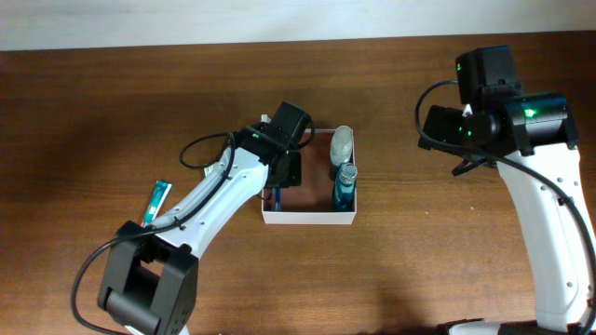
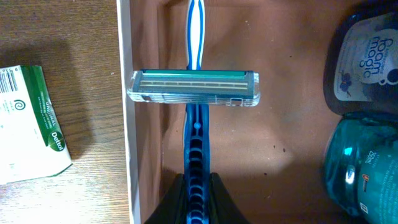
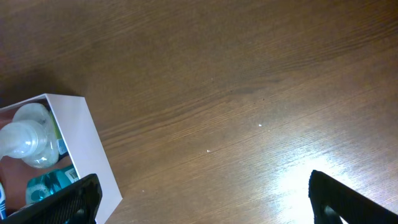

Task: Pack container
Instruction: 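Lower the razor into the box beside the toothbrush and release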

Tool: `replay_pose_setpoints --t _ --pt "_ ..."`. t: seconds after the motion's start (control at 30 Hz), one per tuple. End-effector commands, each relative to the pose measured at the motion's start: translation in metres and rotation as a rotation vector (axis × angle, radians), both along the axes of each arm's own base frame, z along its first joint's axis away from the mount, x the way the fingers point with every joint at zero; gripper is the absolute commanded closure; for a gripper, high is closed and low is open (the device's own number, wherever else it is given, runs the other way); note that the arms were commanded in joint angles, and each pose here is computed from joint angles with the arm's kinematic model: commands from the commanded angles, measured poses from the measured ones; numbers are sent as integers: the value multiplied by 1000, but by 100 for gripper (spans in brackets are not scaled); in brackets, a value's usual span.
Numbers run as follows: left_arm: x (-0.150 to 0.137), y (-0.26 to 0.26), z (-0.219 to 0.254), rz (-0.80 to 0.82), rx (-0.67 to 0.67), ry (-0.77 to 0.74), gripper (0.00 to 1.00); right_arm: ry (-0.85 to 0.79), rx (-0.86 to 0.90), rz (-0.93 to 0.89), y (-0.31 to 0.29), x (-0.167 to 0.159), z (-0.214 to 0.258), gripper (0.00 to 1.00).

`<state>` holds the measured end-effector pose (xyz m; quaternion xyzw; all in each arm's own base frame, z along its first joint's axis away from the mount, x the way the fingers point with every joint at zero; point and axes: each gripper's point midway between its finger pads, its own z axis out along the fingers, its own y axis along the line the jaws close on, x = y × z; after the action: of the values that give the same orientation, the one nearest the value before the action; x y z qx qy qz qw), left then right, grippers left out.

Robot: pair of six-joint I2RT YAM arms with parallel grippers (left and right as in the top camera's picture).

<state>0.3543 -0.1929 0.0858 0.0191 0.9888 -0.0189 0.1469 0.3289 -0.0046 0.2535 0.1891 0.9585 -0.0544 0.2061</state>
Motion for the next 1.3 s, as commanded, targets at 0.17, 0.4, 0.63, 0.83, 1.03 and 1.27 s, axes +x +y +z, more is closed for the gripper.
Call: replay_pose_setpoints --t 0.17,0.4,0.63,0.83,1.03,1.27 --pt "5 1 3 16 13 -20 59 -11 -7 -6 -2 2 4 2" --pt "5 1 14 16 7 -28 59 -12 -7 -7 -2 2 4 2" --pt "10 10 51 16 -3 -76 59 -12 -7 -7 -2 2 4 2" --pt "14 45 69 97 -4 -84 60 -11 -7 -6 -2 2 4 2" --pt "14 97 73 222 17 -50 60 -11 -7 -6 -2 2 4 2" --pt "9 135 63 305 44 6 60 -12 -7 -7 -2 2 4 2"
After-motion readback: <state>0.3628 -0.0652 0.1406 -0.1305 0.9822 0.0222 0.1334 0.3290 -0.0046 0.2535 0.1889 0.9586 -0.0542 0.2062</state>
